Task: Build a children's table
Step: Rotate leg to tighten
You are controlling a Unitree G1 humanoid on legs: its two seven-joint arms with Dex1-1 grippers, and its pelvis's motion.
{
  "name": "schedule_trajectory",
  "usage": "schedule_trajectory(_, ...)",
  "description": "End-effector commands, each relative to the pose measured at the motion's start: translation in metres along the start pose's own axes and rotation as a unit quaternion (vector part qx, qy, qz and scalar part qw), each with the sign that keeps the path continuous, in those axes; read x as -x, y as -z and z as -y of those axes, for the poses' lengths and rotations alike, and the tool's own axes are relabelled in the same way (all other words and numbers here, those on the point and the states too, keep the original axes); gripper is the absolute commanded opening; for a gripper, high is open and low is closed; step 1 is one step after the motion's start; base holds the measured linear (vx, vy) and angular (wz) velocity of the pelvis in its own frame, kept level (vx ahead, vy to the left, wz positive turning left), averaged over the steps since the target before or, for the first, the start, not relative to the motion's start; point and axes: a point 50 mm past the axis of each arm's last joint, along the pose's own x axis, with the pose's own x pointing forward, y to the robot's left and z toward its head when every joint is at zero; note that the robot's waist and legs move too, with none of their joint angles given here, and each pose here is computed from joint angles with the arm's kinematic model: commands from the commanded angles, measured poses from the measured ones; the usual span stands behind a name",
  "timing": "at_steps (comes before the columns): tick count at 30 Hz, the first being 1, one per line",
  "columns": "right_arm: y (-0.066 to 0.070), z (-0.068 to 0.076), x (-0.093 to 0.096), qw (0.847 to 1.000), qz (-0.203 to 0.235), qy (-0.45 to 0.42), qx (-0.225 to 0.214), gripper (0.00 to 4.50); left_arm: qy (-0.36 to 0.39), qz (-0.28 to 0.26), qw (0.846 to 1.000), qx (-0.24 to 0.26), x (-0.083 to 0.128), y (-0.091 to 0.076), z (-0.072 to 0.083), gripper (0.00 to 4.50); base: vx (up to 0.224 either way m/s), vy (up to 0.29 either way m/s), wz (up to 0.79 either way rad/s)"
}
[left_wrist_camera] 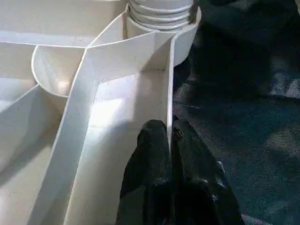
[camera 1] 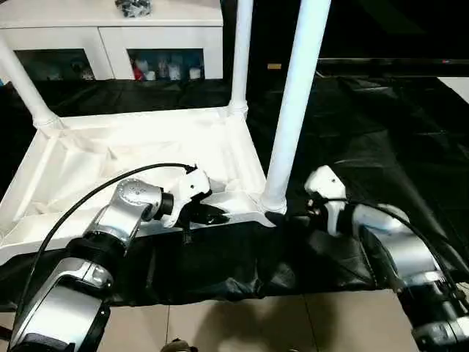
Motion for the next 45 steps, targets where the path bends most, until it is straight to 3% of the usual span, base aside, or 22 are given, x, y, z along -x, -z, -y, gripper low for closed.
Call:
schedule_trajectory(1,-0.003,0.003,-0.005,1.0,0.001,0.004,0.009,4.5,0.008,-0.002,1.0,0.002,-0.005,0.003,0.005,0.01,0.0,0.0,0.0)
schedule_trajectory(8,-0.003,0.002,-0.019,1.0,-0.005,-0.019,0.007,4.32,0.005,-0.011,1.0,0.001,0.002,0.005,0.004,0.0,0.0,0.0,0.0)
schedule_trajectory(9,-0.003,0.003,-0.021,1.0,-0.004,-0.022,0.006,4.04,0.006,-0.012,1.0,0.002,0.003,0.006,0.004,0.0,0.0,0.0,0.0)
schedule_trajectory(14,-0.001,0.002,-0.028,0.999,-0.007,-0.033,0.0,3.52,0.0,-0.011,1.0,0.006,0.009,0.005,0.001,0.0,0.0,0.0,0.0)
schedule_trajectory(18,0.001,0.002,-0.033,0.999,-0.006,-0.037,-0.006,3.44,-0.002,-0.009,1.0,0.014,0.014,0.007,0.0,0.0,0.0,0.0,0.0)
schedule_trajectory(25,0.004,0.0,-0.042,1.0,0.001,-0.014,-0.022,2.79,-0.016,-0.005,1.0,0.026,0.017,0.009,-0.002,0.0,0.0,0.0,0.0)
schedule_trajectory(31,0.01,-0.007,-0.06,0.996,0.006,0.071,-0.058,2.73,-0.059,0.001,0.997,0.042,0.006,0.003,-0.007,0.0,0.0,0.0,0.0)
schedule_trajectory(32,0.01,-0.019,-0.075,0.987,0.018,0.119,-0.104,2.72,-0.098,0.013,0.994,0.05,-0.008,-0.004,-0.009,0.0,0.0,0.0,0.0)
schedule_trajectory(33,0.01,-0.024,-0.081,0.983,0.024,0.134,-0.123,2.72,-0.109,0.019,0.992,0.054,-0.014,-0.007,-0.01,0.0,0.0,0.0,0.0)
schedule_trajectory(37,0.007,-0.033,-0.092,0.979,0.028,0.15,-0.138,2.72,-0.13,0.032,0.989,0.061,-0.025,-0.013,-0.009,0.0,0.0,0.0,0.0)
schedule_trajectory(38,-0.008,-0.059,-0.115,0.981,0.05,0.13,-0.136,2.72,-0.146,0.055,0.986,0.059,-0.046,-0.025,-0.003,0.0,0.0,0.0,0.0)
schedule_trajectory(39,-0.011,-0.064,-0.119,0.982,0.056,0.119,-0.132,2.72,-0.14,0.059,0.987,0.058,-0.05,-0.027,-0.001,0.0,0.0,0.0,0.0)
schedule_trajectory(40,-0.013,-0.065,-0.119,0.983,0.059,0.116,-0.129,2.72,-0.139,0.059,0.987,0.056,-0.051,-0.028,0.0,0.0,0.0,0.0,0.0)
schedule_trajectory(41,-0.014,-0.067,-0.12,0.984,0.063,0.111,-0.126,3.28,-0.137,0.059,0.987,0.054,-0.052,-0.028,0.001,0.0,0.0,0.0,0.0)
schedule_trajectory(42,-0.016,-0.066,-0.119,0.984,0.071,0.108,-0.119,3.42,-0.128,0.06,0.989,0.047,-0.052,-0.028,0.002,0.0,0.0,0.0,0.0)
schedule_trajectory(45,-0.018,-0.054,-0.109,0.984,0.089,0.107,-0.108,3.48,-0.114,0.063,0.991,0.03,-0.046,-0.026,0.003,0.0,0.0,0.0,0.0)
